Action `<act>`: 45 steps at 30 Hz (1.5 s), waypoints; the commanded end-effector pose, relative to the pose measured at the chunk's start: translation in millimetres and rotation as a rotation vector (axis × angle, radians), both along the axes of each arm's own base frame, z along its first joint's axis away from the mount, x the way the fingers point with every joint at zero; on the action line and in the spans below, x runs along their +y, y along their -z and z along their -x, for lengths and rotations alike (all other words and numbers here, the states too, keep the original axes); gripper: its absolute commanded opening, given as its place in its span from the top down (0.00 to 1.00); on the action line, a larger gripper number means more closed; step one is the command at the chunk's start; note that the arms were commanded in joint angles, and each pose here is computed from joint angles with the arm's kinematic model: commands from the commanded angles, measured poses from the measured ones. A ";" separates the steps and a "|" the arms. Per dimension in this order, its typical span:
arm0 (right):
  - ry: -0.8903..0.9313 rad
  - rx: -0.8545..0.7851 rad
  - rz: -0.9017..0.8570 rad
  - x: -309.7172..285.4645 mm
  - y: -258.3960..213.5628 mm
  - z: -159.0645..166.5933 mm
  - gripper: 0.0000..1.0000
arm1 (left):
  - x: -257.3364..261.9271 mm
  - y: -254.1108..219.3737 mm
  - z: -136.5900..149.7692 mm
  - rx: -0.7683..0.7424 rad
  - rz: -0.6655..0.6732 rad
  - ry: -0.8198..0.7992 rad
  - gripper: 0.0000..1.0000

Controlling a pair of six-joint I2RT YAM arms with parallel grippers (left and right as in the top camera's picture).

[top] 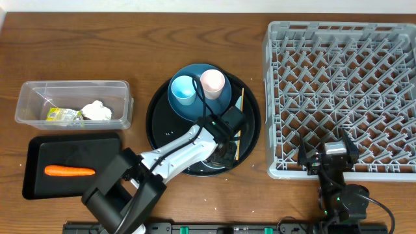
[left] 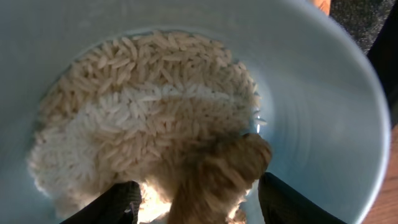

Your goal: Sort waste into correct bins and load items into the dishwasher rack

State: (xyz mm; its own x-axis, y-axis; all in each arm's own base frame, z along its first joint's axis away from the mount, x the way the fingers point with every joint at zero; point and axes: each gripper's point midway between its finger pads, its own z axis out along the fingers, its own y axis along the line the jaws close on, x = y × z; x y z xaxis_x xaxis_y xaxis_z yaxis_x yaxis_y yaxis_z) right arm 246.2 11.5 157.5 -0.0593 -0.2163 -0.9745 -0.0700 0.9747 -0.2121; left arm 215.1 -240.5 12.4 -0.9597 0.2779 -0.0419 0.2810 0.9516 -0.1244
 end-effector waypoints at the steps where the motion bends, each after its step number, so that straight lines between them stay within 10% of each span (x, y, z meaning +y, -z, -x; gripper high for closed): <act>1: 0.008 0.000 0.006 -2.0 0.6 0.1 0.01 | 2.4 6.6 4.1 0.014 -0.013 0.008 0.43; 45: 0.008 0.000 0.006 -2.0 0.6 0.1 0.01 | 8.2 -44.0 -25.5 -0.123 0.022 -0.013 0.67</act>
